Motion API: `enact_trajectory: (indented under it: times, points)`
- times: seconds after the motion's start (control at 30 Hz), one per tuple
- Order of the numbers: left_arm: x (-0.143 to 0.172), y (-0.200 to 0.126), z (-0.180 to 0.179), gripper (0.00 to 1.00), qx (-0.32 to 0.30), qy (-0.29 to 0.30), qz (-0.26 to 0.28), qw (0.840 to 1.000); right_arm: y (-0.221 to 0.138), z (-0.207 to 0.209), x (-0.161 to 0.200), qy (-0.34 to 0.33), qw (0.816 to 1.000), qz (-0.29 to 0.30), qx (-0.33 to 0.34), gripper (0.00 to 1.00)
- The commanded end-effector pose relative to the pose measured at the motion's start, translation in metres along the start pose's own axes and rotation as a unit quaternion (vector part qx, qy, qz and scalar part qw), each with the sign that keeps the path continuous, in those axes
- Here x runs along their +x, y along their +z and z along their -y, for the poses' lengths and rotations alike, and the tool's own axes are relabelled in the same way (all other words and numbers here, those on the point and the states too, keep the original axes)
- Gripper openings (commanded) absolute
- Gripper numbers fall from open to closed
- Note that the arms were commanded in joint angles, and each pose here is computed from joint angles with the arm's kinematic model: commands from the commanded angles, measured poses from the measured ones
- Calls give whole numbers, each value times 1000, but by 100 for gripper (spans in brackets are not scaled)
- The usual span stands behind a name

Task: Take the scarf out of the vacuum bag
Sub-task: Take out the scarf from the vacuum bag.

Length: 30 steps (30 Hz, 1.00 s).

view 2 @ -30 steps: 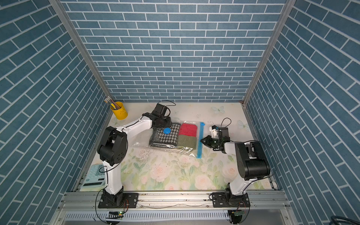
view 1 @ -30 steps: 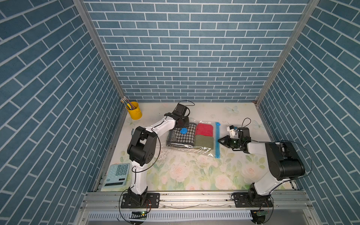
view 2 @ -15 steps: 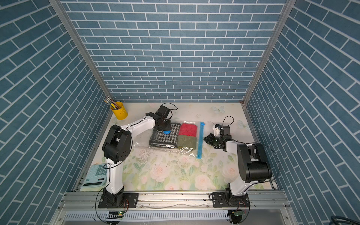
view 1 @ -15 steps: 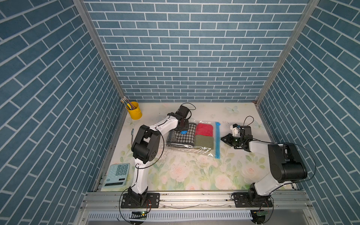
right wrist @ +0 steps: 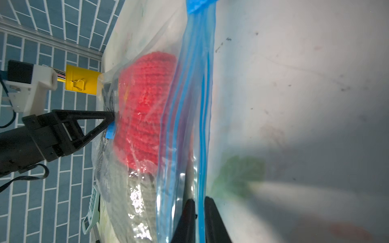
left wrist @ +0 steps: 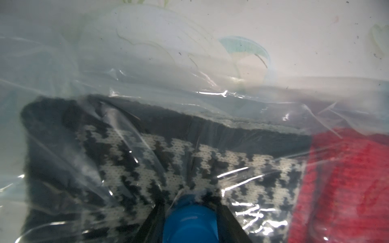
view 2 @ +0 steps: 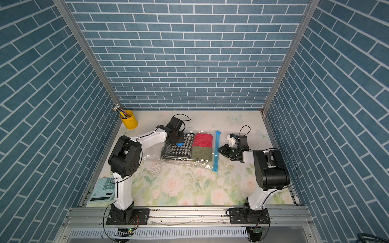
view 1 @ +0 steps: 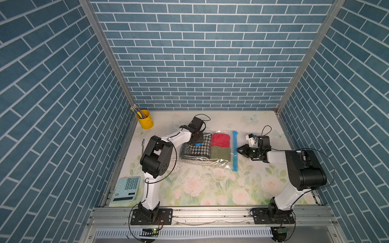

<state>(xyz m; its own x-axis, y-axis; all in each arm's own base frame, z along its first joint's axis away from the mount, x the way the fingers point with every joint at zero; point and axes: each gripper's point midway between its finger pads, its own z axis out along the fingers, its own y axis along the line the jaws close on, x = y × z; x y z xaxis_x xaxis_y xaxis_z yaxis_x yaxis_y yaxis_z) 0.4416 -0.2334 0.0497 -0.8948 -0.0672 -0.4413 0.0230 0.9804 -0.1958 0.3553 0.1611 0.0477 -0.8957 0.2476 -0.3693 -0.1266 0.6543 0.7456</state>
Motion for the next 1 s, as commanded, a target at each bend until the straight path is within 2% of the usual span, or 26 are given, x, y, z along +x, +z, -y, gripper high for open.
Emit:
enact_trajectory:
  times: [0.0, 0.23, 0.53, 0.77, 0.87, 0.97]
  points:
    - [36, 7, -14, 46, -19, -2, -57, 998, -9, -28, -14, -33, 998, 18, -41, 18]
    - [41, 12, -7, 46, 5, -9, -64, 998, -11, -35, -13, -37, 998, 15, -46, 29]
    - [47, 15, -1, 46, 26, -14, -72, 997, 10, -25, -15, -10, 998, 6, -57, 31]
    - [55, 19, -1, 46, 35, -21, -83, 996, 17, -34, -24, 4, 995, 10, -96, 32]
    - [56, 20, -1, 46, 37, -21, -84, 996, 18, -41, -26, 6, 993, 9, -121, 36]
    - [56, 20, -1, 46, 36, -21, -84, 996, 20, -45, -28, 13, 989, 7, -144, 44]
